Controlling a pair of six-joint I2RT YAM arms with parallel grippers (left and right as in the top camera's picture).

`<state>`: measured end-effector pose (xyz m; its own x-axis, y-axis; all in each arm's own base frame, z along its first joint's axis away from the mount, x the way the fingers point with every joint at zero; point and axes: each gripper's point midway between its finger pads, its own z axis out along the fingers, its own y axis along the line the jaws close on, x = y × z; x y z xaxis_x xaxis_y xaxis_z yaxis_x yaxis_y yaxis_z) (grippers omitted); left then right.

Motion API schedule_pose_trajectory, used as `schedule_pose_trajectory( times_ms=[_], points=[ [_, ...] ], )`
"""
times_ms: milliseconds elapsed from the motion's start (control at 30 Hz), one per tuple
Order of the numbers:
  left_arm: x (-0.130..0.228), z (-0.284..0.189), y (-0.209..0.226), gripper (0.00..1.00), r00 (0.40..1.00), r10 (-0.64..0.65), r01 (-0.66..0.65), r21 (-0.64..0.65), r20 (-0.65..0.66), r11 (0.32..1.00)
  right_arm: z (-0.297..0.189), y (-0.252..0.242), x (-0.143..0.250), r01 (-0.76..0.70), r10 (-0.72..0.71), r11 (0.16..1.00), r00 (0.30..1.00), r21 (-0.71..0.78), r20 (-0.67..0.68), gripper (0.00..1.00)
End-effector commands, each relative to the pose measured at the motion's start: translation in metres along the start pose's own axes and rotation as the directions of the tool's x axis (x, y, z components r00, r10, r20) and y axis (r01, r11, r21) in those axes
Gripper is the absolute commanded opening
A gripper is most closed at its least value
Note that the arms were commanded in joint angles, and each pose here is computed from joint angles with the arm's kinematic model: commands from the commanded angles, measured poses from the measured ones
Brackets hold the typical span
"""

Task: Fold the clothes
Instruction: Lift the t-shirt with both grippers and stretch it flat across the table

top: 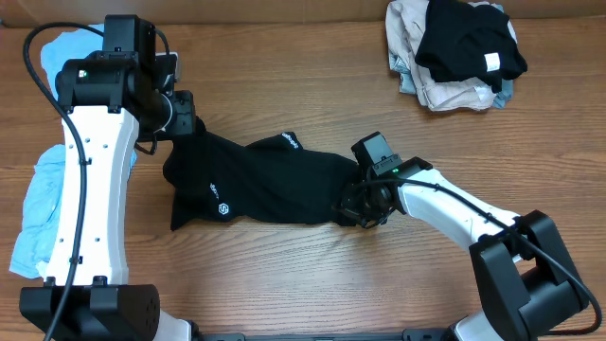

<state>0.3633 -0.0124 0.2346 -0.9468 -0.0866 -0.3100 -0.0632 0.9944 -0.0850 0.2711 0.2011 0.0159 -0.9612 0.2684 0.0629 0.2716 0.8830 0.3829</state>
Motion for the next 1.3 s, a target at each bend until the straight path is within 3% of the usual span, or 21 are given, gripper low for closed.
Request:
schedule_pose_trajectory(
  times_ms=[0,267,500,700,833,1067,1267],
  points=[
    [-0.005,-0.004,0.007,0.04,0.999,0.025,-0.024,-0.03,0.026,0.999,-0.021,0.006,-0.021,0.024,-0.022,0.999,0.998,-0.024,0.067,0.04],
    [-0.029,-0.045,0.003,0.04,0.989,0.032,-0.028,-0.029,0.147,0.999,-0.142,0.026,-0.063,0.134,-0.106,0.987,0.956,-0.087,0.275,0.04],
    [-0.044,-0.115,-0.001,0.04,0.952,0.065,-0.057,-0.033,0.301,0.998,-0.268,0.027,-0.068,0.176,-0.119,0.982,0.858,-0.067,0.5,0.04],
    [-0.046,-0.184,-0.006,0.04,0.882,0.088,-0.08,-0.037,0.462,0.996,-0.366,0.023,-0.051,0.215,-0.127,0.975,0.736,-0.052,0.665,0.04],
    [-0.038,-0.236,-0.008,0.04,0.801,0.129,-0.114,-0.063,0.585,0.991,-0.429,0.017,-0.025,0.223,-0.116,0.974,0.64,-0.04,0.76,0.04],
    [-0.001,-0.309,0.01,0.04,0.667,0.126,-0.031,-0.142,0.735,0.989,-0.492,0.011,0.031,0.246,-0.114,0.969,0.518,-0.02,0.848,0.04],
    [0.021,-0.331,0.026,0.04,0.633,0.12,0.043,-0.19,0.765,0.981,-0.495,0.01,0.039,0.25,-0.118,0.968,0.512,-0.016,0.851,0.04]
  ],
)
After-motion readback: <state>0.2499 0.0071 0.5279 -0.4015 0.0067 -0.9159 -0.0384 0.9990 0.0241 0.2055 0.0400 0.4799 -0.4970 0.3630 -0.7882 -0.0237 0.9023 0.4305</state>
